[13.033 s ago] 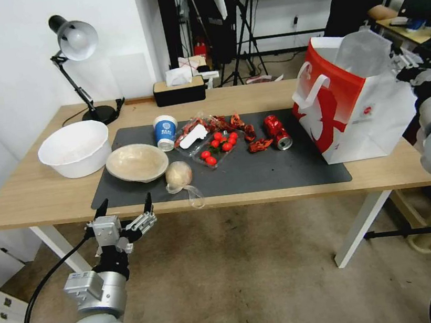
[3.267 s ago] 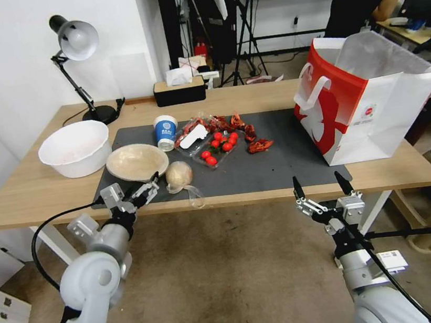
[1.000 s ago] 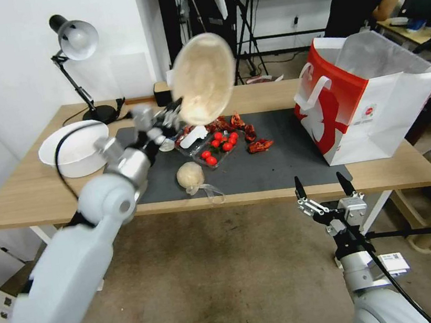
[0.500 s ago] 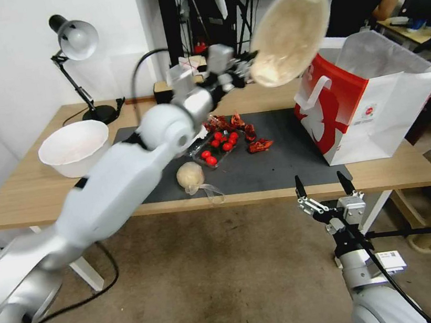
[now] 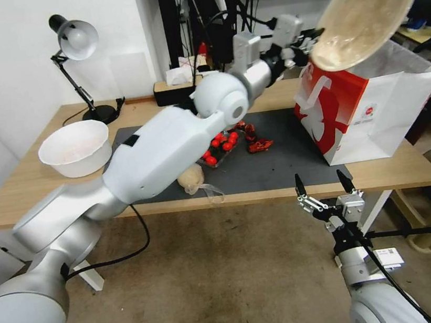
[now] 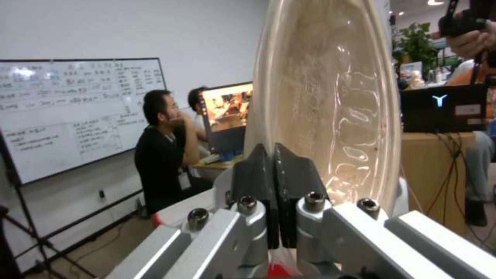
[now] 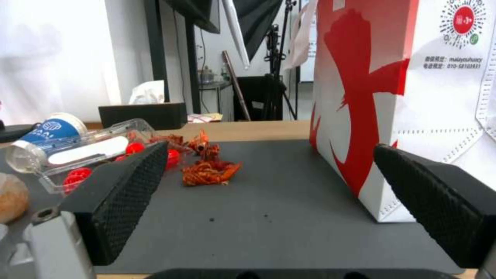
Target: Pick up the trash from the table and place it into the takeout bag.
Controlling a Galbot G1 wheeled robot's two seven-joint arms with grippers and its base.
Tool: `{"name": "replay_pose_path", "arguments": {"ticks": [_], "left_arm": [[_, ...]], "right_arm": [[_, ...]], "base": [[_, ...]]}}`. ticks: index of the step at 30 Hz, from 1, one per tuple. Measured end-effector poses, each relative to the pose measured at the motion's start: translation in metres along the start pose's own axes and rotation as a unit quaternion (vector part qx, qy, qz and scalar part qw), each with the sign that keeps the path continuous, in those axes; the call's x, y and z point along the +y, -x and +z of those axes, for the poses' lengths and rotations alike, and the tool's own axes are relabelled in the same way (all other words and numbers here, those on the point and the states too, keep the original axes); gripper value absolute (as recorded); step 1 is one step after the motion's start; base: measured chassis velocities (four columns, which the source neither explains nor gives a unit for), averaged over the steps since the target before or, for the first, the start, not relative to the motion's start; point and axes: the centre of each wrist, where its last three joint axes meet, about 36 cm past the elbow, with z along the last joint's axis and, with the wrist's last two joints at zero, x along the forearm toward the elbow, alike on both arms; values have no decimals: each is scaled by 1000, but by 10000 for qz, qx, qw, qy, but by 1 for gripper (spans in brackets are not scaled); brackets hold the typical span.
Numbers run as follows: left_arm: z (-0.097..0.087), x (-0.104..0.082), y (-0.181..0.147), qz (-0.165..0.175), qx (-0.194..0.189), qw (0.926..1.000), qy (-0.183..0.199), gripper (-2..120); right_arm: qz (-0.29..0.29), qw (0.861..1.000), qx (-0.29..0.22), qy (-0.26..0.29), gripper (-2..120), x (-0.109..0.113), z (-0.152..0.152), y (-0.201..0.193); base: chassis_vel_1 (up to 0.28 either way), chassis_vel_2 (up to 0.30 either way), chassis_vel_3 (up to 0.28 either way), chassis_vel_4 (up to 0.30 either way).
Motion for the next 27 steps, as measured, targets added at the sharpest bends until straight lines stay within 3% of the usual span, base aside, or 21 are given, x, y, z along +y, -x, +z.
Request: {"name": "replay_pose_path", "arguments": {"ticks": [6,11,27], "left_arm": [[1,-7,27,30,4,10000,1,0],[10,-10,46,-182,146,9997,34,0],[31,-28,76,-318,364,9988,-5,0]], "right_arm": [[9,10000,5,11,99,0,0,-1],[16,10000,-4,26,99,1,-1,-1],[22,10000,-54,43,99,2,-4,0]], "base": [[0,0,0,0],[0,0,0,0],[0,0,0,0]]}}
